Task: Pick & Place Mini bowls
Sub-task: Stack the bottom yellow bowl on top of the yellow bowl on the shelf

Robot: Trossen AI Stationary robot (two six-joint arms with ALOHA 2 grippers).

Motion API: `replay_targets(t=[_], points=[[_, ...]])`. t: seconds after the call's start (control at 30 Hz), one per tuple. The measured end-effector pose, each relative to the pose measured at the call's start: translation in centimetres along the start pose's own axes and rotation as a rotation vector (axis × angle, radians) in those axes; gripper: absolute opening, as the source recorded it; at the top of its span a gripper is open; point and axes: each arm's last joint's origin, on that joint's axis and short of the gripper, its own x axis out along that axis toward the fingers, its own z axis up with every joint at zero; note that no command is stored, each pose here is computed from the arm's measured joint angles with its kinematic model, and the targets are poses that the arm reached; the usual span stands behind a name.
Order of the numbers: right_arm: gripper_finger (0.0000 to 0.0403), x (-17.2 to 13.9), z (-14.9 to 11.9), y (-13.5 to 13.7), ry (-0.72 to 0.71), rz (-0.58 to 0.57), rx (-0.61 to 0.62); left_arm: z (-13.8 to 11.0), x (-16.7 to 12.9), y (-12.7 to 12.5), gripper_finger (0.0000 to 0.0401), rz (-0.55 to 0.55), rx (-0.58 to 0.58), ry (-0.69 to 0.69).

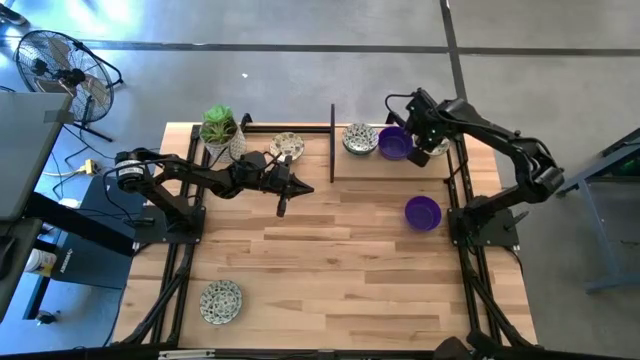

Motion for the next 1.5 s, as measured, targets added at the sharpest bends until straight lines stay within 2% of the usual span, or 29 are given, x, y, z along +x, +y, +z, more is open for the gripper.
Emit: replay_targets(t=[0.17,0.43,1.2,1.33,1.5], points=[[0.0017,0.2,-0.2,-0.2,0.007,0.004,0.011,0.0,0.0,0.0,0.0000,0.002,0.002,0.000],[0.0020,2.4,-1.2,0.2,0.041,0.012,0.012,-0.1,0.0,0.0,0.0000,0.002,-0.001,0.007],[0.0044,2.4,-0.9,0.2,0.003,0.038,0.025,-0.1,0.0,0.0,0.0000,0.003,-0.001,0.007],[0.0063,2.4,-1.0,0.2,0.008,0.036,0.023,-0.1,0.0,0.0,0.0000,0.002,-0.001,0.007],[0.0110,2.4,-1.1,0.1,0.028,0.021,0.023,-0.1,0.0,0.0,0.0000,0.002,-0.001,0.007]])
